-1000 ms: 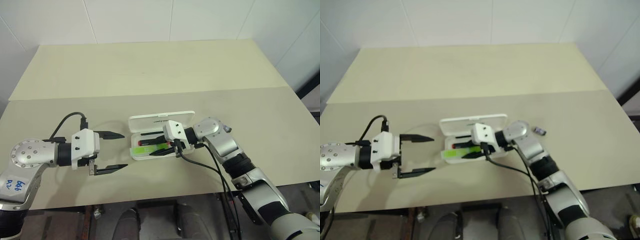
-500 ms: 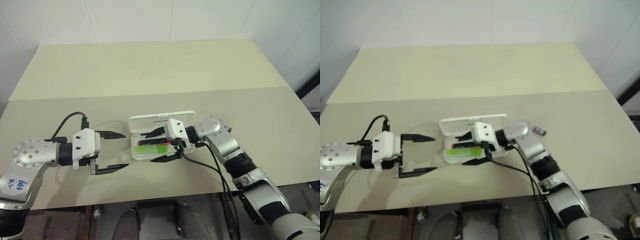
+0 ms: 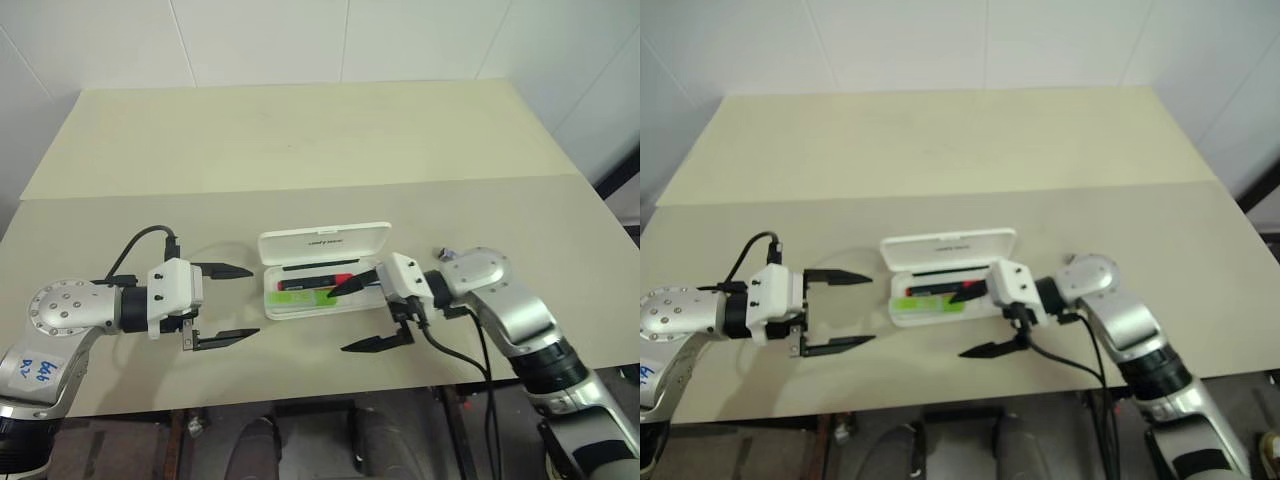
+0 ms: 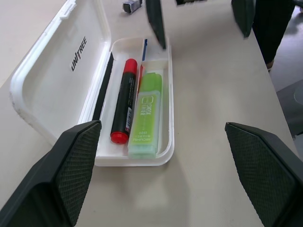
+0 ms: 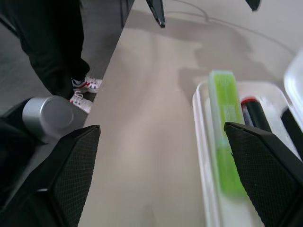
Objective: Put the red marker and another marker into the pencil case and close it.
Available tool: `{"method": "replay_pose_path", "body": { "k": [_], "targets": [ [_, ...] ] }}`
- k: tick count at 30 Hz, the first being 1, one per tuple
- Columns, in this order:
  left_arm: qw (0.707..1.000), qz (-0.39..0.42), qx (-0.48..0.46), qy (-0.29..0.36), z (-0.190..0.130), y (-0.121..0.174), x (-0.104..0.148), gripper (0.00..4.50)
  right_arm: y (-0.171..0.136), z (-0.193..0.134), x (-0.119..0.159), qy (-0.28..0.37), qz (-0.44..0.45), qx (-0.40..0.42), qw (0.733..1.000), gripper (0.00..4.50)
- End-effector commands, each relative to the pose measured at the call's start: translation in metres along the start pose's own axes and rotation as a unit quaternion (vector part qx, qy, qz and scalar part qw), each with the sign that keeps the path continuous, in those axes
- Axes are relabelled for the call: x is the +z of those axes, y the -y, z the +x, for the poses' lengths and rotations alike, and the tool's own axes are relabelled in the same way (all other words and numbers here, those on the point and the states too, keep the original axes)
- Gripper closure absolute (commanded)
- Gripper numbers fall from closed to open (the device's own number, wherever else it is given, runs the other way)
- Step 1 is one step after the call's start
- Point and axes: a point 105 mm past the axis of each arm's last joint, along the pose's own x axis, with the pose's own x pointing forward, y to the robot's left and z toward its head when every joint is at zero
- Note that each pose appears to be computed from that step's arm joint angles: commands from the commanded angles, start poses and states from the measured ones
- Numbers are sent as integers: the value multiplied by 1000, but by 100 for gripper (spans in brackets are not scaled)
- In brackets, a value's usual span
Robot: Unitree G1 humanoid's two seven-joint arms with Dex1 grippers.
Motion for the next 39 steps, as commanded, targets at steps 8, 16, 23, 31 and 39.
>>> {"method": "replay_pose_path", "body": {
  "k": [8, 16, 23, 31, 39],
  "targets": [
    [1000, 20, -3, -13, -16, -3, -1, 0, 14, -61, 1, -17, 8, -141, 990, 7],
    [999, 17, 9, -30, -28, -7, -16, 0, 36, -90, -5, -28, -7, -224, 974, 7],
    [1000, 4, 24, -3, -26, -10, -14, 58, 35, -84, 2, -16, -10, -219, 975, 3],
    [1000, 4, 17, -8, -25, -12, -18, 335, 32, -95, -7, -37, 3, -230, 972, 3],
    [1000, -4, 13, -14, -5, -10, -29, 443, 35, -95, -2, -33, -1, -238, 971, 3]
  ]
}}
